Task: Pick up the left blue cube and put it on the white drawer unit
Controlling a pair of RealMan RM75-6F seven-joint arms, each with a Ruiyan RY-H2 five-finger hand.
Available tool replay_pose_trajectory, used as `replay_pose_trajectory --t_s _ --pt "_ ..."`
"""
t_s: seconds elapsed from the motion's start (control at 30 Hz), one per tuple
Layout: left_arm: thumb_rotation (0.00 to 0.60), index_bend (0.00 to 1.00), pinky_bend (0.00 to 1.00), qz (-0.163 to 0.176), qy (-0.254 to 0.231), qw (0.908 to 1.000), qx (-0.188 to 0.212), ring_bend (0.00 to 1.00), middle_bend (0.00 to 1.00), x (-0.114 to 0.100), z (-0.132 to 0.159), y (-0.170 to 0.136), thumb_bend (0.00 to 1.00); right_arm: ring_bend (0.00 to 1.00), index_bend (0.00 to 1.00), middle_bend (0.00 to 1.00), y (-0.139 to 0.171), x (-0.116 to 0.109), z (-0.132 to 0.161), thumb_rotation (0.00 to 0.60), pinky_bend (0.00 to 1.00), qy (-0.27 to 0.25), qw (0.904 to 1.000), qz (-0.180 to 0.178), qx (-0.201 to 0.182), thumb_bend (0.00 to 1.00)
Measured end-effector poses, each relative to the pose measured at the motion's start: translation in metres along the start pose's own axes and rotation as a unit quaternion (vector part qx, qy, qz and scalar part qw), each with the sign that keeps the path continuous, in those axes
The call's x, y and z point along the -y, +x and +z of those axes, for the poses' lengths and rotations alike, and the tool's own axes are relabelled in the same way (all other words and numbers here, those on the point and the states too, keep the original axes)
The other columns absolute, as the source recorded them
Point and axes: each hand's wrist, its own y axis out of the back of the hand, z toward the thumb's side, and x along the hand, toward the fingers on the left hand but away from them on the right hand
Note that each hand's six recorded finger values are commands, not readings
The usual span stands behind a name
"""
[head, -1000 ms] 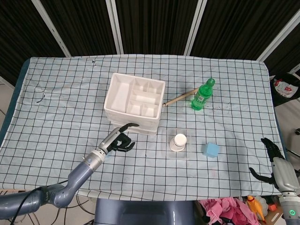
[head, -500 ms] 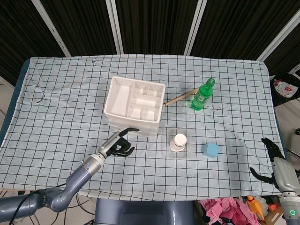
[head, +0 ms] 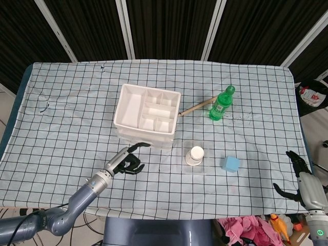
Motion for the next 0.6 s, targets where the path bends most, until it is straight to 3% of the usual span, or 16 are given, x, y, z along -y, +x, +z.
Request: replay_pose_trajectory --t_s 0.17,0.37,0.5,0.6 --pt "0.600 0.13 0.82 -0.001 0.040 0.9991 0.013 0.88 0.93 0.000 0.001 -0.009 0.44 0.00 0.06 0.00 0.000 0.000 0.000 0.600 0.19 0.000 1.0000 0.000 0.000 0.22" --pt "0.600 0.13 0.82 0.018 0.134 0.9903 0.032 0.89 0.94 -0.007 0.001 -0.026 0.43 0.00 0.06 0.00 0.000 0.000 0.000 0.600 0.19 -0.001 1.0000 -0.001 0.000 0.22" --pt "0.600 0.12 0.82 0.043 0.213 0.9752 0.043 0.89 0.94 -0.014 0.005 -0.037 0.43 0.00 0.06 0.00 0.000 0.000 0.000 0.600 0.19 -0.001 1.0000 0.000 0.001 0.22" --pt "0.600 0.12 0.82 0.064 0.282 0.9558 0.053 0.89 0.95 -0.018 0.012 -0.045 0.43 0.00 0.06 0.00 0.000 0.001 0.001 0.600 0.19 0.000 1.0000 0.001 -0.001 0.22"
